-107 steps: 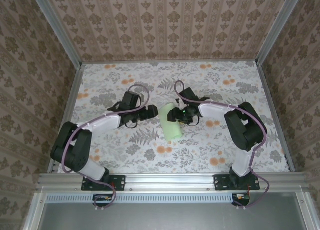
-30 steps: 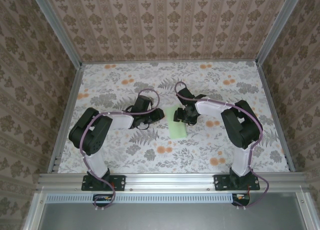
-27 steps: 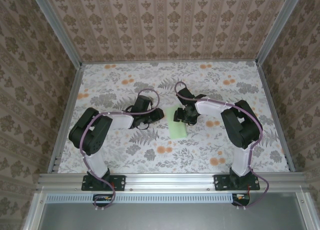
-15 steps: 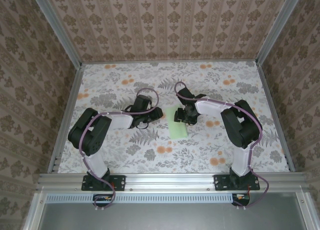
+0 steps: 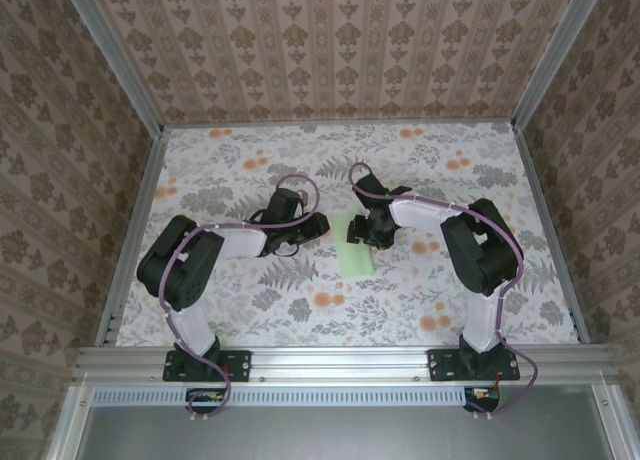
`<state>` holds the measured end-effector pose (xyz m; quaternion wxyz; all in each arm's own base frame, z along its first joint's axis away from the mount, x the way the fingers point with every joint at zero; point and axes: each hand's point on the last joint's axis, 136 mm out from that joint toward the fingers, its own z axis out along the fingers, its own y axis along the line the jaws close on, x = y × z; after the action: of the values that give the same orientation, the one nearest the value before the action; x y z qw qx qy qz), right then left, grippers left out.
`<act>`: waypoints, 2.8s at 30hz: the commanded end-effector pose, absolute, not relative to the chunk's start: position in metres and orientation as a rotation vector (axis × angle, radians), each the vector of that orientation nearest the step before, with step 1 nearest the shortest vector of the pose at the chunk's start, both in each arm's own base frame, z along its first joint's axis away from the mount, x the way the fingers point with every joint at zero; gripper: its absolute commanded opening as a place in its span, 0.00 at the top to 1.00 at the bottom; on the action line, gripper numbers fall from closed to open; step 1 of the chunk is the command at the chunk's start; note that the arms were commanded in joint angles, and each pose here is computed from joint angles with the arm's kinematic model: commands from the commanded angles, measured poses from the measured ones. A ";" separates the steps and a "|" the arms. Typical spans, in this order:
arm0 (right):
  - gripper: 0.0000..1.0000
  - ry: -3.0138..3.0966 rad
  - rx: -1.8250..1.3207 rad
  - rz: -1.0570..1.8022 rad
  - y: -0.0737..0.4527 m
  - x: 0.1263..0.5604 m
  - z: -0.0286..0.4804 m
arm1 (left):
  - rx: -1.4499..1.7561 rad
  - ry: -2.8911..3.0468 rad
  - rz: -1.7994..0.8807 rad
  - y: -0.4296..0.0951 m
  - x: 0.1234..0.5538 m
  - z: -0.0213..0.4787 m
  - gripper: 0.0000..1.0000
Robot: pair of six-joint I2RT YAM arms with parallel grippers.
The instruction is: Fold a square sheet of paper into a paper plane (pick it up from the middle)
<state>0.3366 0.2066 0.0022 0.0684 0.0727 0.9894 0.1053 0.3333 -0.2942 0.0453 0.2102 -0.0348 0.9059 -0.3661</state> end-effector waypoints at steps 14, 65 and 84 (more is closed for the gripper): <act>0.37 3.229 0.198 -0.118 0.152 0.276 -0.110 | -0.025 2.541 -1.121 -0.319 0.337 0.047 0.72; 0.37 3.048 0.216 0.351 0.202 0.310 -0.011 | 0.051 2.924 -0.842 -0.311 0.296 -0.027 0.99; 0.80 2.805 0.056 0.837 0.248 0.335 0.067 | 0.048 2.998 -0.750 -0.299 0.288 -0.041 1.00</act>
<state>0.3290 0.2311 0.0705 0.1233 0.0319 0.9588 0.2539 0.3205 -0.3369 0.0195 0.0922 0.0311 0.9349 -0.3412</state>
